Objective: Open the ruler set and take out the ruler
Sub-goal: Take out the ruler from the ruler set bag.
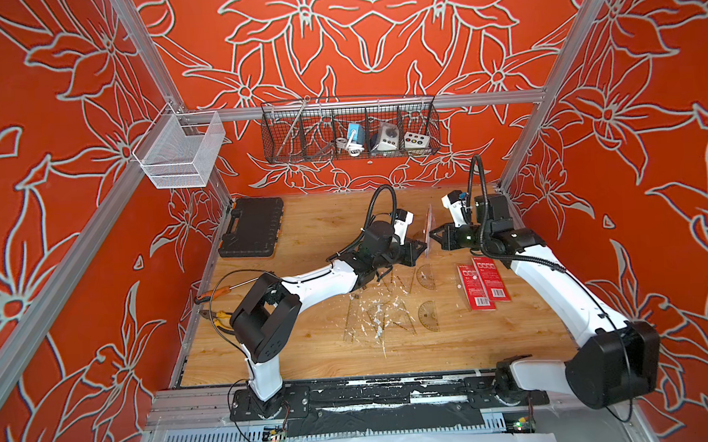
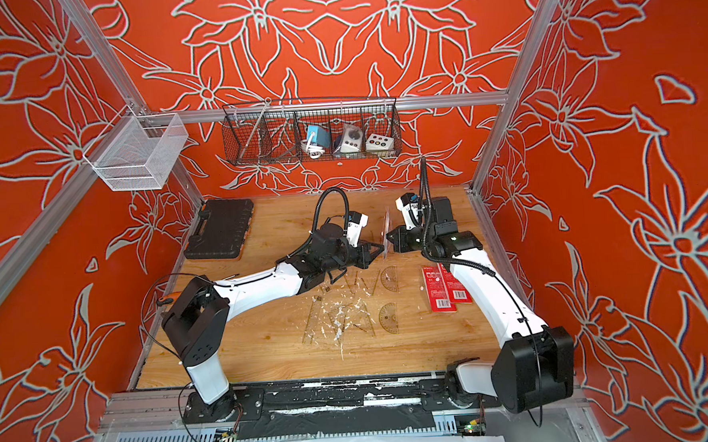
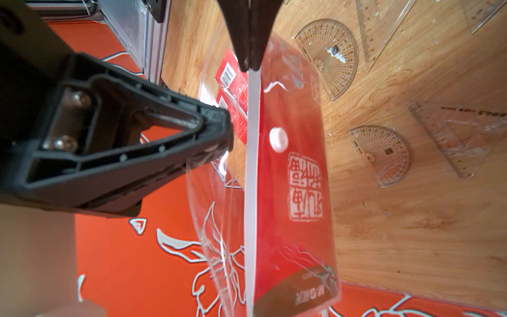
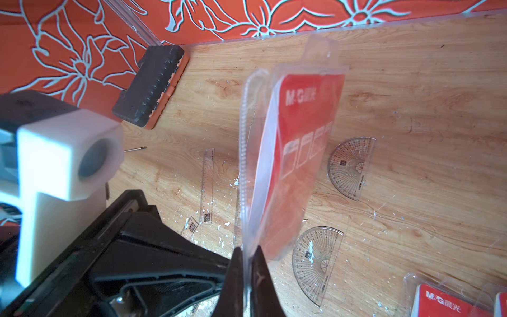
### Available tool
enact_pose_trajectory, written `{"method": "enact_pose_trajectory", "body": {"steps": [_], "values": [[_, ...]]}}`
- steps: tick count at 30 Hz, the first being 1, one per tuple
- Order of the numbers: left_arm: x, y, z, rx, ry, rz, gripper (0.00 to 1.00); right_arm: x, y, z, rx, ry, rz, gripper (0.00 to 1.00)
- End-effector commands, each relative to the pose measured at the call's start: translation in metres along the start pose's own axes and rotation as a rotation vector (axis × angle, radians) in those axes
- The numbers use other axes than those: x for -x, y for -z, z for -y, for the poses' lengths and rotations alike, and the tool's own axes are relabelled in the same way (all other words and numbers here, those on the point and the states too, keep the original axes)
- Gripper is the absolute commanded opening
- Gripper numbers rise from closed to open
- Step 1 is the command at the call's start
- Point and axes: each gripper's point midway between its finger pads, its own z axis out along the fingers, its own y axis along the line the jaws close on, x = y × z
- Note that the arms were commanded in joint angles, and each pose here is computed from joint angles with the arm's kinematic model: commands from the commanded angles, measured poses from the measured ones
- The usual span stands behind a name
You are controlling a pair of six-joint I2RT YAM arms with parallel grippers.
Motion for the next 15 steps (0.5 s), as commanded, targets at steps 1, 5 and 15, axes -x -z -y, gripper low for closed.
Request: {"method": "enact_pose_trajectory", "body": {"steps": [1, 5, 15], "values": [[0.006, -0.006, -0.002, 0.013, -0.009, 0.023, 0.00, 0.007, 0.010, -0.011, 0.043, 0.013, 0.036, 0.00], [0.006, -0.010, -0.013, 0.061, -0.019, 0.026, 0.00, 0.002, 0.014, -0.015, 0.056, 0.017, 0.030, 0.00], [0.013, -0.003, -0.023, 0.119, -0.006, 0.087, 0.12, -0.004, 0.022, -0.022, 0.078, 0.019, 0.014, 0.00]]}}
